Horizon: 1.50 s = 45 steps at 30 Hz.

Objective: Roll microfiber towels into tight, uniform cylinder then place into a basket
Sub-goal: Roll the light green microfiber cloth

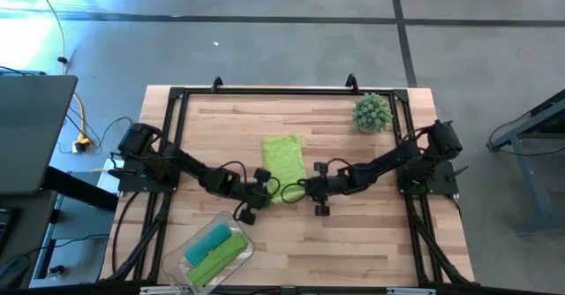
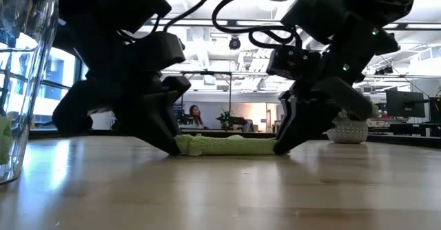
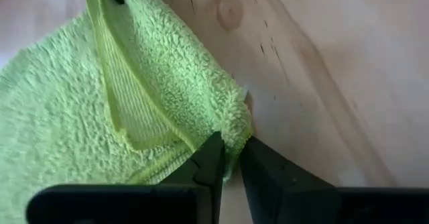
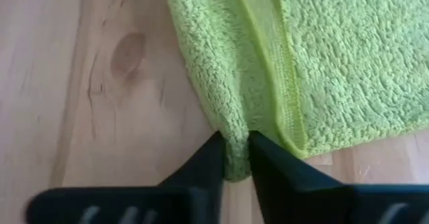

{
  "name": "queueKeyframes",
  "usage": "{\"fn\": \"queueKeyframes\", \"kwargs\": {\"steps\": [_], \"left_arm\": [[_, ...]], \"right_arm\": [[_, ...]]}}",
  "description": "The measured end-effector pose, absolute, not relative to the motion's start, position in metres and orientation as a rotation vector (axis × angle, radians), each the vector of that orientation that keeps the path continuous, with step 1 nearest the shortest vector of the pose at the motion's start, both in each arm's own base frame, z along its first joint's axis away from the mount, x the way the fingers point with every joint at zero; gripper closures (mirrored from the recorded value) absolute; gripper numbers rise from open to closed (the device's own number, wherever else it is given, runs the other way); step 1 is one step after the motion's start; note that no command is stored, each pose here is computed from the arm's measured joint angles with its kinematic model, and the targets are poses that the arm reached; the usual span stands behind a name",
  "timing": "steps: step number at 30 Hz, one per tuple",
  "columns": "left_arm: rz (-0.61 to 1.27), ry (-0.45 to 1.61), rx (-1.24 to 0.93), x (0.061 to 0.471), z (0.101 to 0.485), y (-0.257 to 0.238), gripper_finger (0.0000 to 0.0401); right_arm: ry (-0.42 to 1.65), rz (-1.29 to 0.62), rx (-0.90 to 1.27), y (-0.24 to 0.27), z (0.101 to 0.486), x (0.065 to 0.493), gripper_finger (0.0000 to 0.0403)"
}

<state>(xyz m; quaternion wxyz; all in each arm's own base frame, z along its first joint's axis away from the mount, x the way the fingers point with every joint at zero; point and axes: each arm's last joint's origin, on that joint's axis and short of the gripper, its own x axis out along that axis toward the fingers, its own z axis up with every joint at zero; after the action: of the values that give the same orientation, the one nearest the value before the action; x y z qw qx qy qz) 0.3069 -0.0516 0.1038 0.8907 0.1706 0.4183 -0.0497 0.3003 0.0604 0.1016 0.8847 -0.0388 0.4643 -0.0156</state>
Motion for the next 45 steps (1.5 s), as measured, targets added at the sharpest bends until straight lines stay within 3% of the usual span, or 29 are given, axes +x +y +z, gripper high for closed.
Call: {"fn": "queueKeyframes", "kwargs": {"steps": [5, 15, 22, 28, 36, 45], "left_arm": [[-0.099, 0.864, 0.191, 0.309, 0.104, -0.045, 0.0374], [-0.087, 0.87, -0.055, 0.311, 0.105, -0.038, 0.0387], [0.052, 0.87, -0.388, 0.311, 0.111, -0.024, 0.0387], [0.038, 0.892, -0.574, 0.309, 0.117, -0.024, 0.0387], [0.081, 0.969, -0.592, 0.303, 0.112, -0.022, 0.038], [0.069, 1.105, -0.457, 0.28, 0.125, -0.006, 0.0318]], "right_arm": [[0.975, 0.009, -0.02, 0.052, 0.102, 0.302, 0.0396], [0.932, 0.206, 0.462, 0.007, 0.122, 0.306, 0.0399], [0.932, 0.123, 0.639, -0.014, 0.122, 0.306, 0.0401], [0.924, 0.063, 0.705, -0.019, 0.118, 0.309, 0.0401], [0.928, 0.048, 0.704, -0.02, 0.107, 0.312, 0.0401], [0.9, -0.025, 0.721, -0.022, 0.108, 0.314, 0.0401]]}}
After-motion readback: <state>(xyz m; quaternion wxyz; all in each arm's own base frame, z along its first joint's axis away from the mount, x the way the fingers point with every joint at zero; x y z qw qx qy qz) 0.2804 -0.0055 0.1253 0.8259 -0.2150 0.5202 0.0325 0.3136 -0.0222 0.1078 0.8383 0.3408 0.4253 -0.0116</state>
